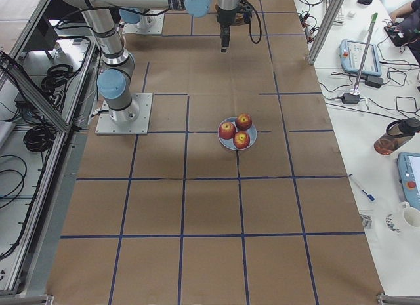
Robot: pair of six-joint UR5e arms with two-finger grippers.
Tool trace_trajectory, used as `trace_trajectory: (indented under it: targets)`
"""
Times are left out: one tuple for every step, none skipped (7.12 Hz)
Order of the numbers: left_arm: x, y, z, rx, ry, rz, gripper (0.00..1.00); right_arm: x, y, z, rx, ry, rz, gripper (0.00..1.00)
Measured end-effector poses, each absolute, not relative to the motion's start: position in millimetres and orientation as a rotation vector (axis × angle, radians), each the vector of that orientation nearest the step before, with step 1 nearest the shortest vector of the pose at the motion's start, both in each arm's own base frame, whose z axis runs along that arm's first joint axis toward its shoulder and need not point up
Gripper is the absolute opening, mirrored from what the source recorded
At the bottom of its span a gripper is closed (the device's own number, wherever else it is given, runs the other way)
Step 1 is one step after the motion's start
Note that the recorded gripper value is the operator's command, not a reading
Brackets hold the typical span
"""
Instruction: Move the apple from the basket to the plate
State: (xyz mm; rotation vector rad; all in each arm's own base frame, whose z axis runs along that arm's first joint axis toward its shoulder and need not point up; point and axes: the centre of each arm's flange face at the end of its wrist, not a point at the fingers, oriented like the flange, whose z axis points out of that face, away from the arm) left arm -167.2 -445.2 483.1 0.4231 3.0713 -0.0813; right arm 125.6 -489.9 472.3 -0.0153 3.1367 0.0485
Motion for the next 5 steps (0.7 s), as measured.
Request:
trace_trajectory:
  targets:
    - [-167.1,-444.5,483.9,0.423,3.073,-0.084,0.99,125.6,-490.0,472.1,-0.016,3.137,0.049,1.0]
    - [-167.0,-443.7,485.0,0.421,3.074,-0.087,0.99,125.6,-490.0,471.7,-0.017,3.137,0.051,1.0]
    - [-166.8,-443.4,485.3,0.421,3.075,-0.088,0.99,125.7,-490.0,471.4,-0.018,3.136,0.051,1.0]
    - [-166.1,-443.5,485.5,0.418,3.075,-0.088,0.99,125.7,-490.0,471.3,-0.018,3.136,0.052,1.0]
    - [-165.5,-443.5,485.8,0.416,3.075,-0.088,0.99,125.7,-490.0,471.3,-0.019,3.136,0.052,1.0]
